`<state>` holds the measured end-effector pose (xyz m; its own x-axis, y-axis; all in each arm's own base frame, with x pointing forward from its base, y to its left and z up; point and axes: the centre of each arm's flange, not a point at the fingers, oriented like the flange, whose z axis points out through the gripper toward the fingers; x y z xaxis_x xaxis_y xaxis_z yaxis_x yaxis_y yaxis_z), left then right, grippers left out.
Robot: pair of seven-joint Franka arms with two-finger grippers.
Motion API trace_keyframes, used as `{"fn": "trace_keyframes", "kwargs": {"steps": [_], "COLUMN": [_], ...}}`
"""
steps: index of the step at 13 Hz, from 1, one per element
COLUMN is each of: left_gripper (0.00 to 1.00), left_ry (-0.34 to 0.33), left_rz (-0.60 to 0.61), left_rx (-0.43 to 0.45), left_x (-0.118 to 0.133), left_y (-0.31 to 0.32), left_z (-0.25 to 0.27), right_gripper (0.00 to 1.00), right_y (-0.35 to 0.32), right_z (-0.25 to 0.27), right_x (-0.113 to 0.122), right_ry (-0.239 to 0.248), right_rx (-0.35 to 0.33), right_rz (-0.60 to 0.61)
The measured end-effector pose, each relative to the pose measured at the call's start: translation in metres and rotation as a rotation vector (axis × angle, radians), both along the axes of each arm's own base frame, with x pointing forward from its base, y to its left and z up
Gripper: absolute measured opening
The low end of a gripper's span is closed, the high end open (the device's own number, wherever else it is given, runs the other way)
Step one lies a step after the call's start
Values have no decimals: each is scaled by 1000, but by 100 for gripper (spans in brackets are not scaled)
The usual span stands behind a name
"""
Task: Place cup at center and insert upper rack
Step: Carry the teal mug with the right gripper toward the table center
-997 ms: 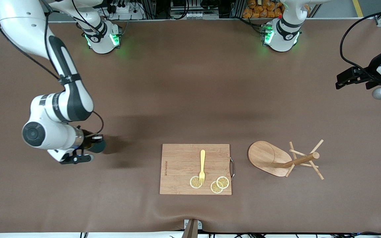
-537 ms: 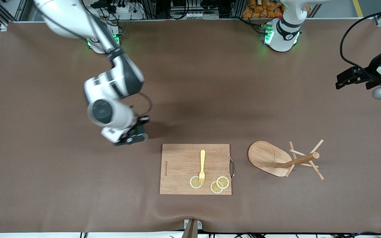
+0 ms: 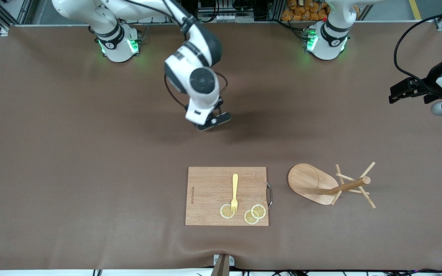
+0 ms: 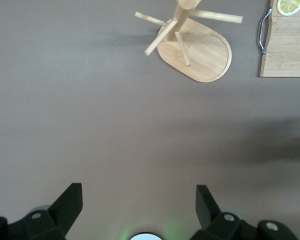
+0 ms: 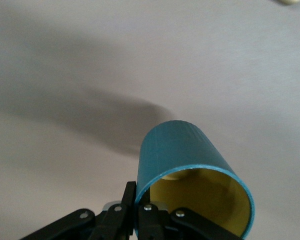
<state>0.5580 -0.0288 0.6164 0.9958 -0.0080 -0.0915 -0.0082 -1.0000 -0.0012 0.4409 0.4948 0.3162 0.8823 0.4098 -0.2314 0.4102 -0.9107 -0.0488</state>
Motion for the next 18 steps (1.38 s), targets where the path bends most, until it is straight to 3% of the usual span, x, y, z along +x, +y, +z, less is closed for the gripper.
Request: {"fn": "trace_keyframes", "kwargs": {"steps": [2, 8, 13, 14, 18], "left_gripper": [100, 100, 100, 100, 100], "left_ry": [7, 8, 19, 16, 0], "left_rz": [2, 17, 30, 32, 47], "left_rx": [0, -1, -3, -2, 0], "left_x": [0, 8, 15, 14, 10], "left_y": [1, 9, 17, 17, 8], "left_z": [-3, -14, -24, -23, -14], "right_gripper": [5, 5, 5, 11, 55], "right_y": [16, 23, 32, 32, 36], "right_z": [-7, -59, -65, -65, -57], "right_x": [-18, -1, 6, 6, 10], "right_ry": [3, -42, -51, -53, -64], "right_rx": [-5, 25, 21, 14, 19], "right_rz": [30, 6, -55, -91, -129]}}
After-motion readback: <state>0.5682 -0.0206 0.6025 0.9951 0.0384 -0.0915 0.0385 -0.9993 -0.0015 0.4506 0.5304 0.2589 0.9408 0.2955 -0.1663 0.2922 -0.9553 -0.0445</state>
